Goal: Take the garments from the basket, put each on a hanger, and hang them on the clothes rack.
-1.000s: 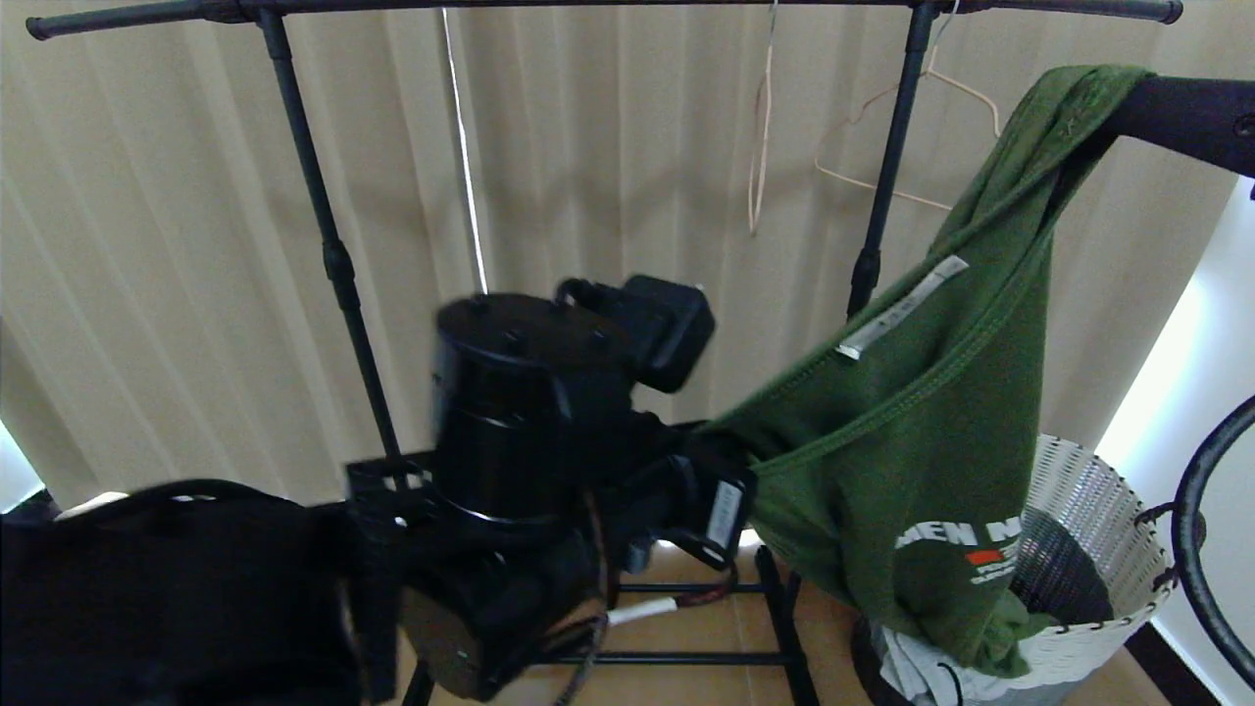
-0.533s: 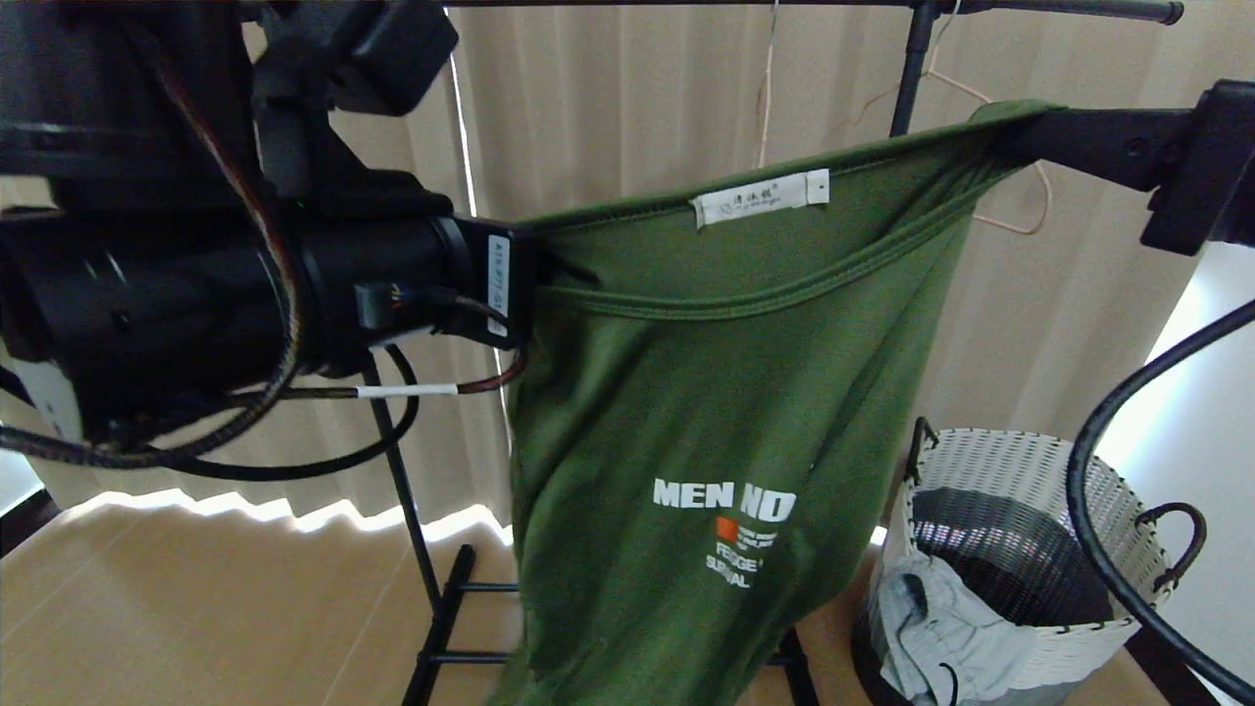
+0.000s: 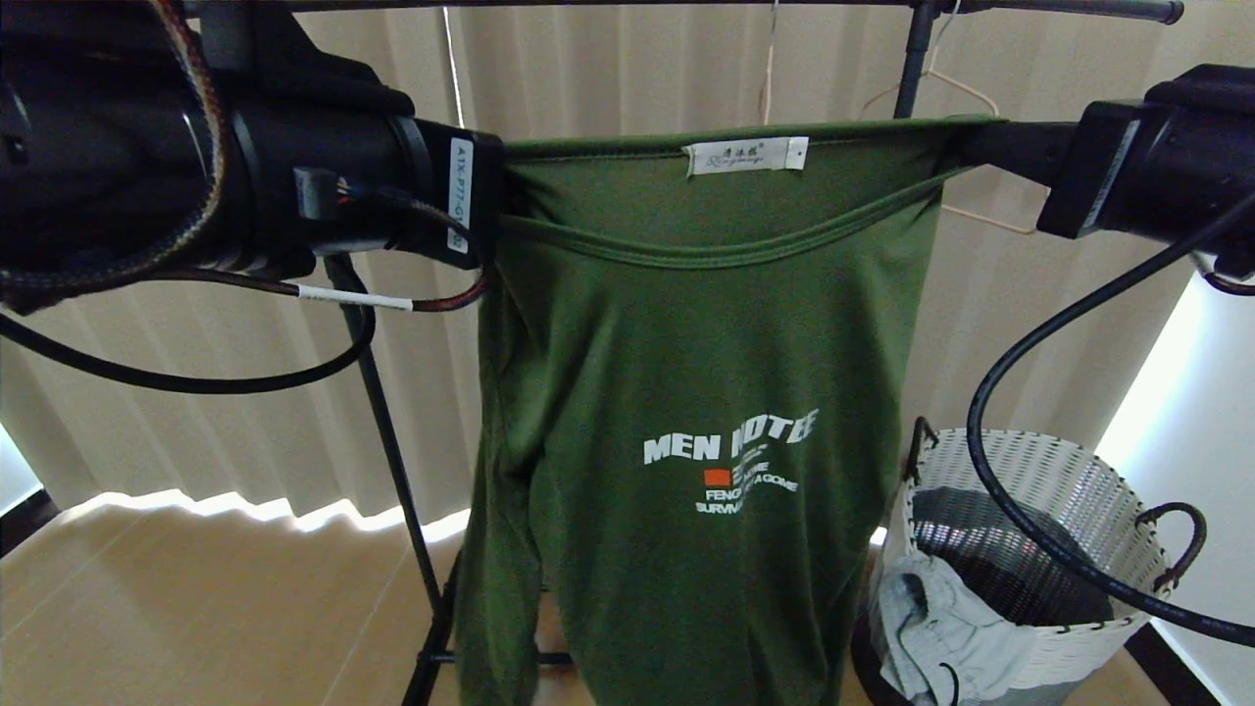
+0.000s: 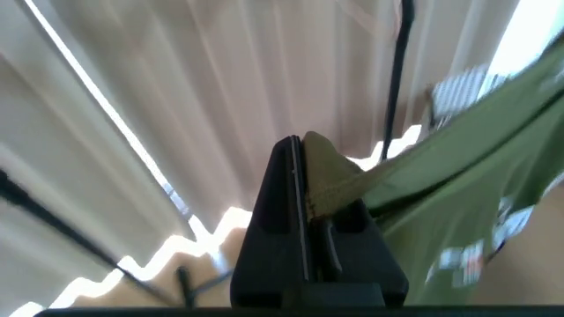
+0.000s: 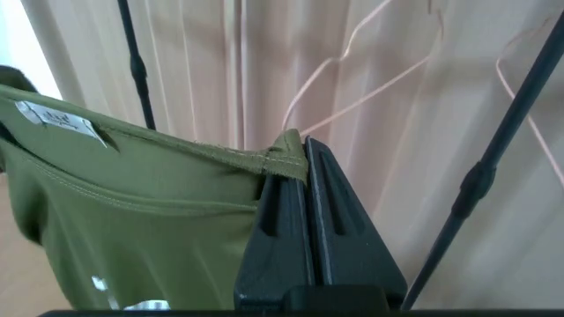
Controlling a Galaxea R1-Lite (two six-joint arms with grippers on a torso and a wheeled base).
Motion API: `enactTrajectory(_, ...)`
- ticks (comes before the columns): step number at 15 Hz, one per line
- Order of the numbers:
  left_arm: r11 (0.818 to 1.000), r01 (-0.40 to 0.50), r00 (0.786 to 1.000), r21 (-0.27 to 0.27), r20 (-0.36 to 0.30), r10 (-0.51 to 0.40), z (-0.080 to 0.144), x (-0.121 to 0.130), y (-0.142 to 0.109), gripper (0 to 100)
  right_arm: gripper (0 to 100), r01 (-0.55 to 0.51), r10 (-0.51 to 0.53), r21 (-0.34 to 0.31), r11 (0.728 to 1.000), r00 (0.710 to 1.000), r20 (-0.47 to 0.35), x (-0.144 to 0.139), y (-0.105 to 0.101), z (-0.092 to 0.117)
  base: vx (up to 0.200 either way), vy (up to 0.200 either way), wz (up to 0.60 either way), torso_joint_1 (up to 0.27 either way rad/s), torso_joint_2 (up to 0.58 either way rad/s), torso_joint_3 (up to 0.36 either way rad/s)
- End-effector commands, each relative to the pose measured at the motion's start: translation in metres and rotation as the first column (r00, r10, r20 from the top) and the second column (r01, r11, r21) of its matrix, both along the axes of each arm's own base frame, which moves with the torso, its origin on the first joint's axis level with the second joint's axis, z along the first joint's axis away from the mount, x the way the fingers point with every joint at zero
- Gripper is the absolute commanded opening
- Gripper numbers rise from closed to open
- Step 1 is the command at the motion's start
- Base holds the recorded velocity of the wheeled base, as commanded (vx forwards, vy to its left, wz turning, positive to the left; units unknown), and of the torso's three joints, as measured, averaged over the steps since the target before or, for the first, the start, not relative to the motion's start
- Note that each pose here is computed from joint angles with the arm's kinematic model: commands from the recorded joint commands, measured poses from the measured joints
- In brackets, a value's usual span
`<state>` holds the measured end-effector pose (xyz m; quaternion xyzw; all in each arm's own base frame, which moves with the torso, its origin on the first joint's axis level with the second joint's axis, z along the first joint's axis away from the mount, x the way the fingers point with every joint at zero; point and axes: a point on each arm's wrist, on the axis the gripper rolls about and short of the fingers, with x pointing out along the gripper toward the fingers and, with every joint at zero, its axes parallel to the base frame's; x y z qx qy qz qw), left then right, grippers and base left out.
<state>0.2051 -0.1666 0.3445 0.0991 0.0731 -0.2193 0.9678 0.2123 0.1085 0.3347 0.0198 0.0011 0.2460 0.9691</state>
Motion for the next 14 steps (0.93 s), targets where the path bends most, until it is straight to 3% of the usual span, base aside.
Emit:
enactTrajectory(1, 1.000, 0.000, 1.000, 0.008, -0.002, 0.000, 0.003, 0.000, 0.001, 0, 0, 0.002, -0.002, -0.006, 1.000, 1.000, -0.011, 0.002, 0.001, -0.003, 0.000, 0.000, 0.00, 0.000, 0.00, 0.000)
enactTrajectory(8, 0.999, 0.039, 0.999, -0.001, -0.013, -0.039, -0.003, 0.007, -0.007, 0, 0, 0.067, -0.068, -0.015, 0.998, 0.998, -0.020, -0.002, -0.018, -0.001, 0.000, 0.000, 0.00, 0.000, 0.00, 0.000)
enactTrajectory(14, 0.999, 0.024, 1.000, -0.038, -0.002, -0.024, -0.012, 0.040, -0.033, 0, 0, 0.031, -0.036, -0.049, 0.998, 0.995, -0.094, -0.058, -0.038, 0.000, 0.000, 0.000, 0.00, 0.000, 0.00, 0.000)
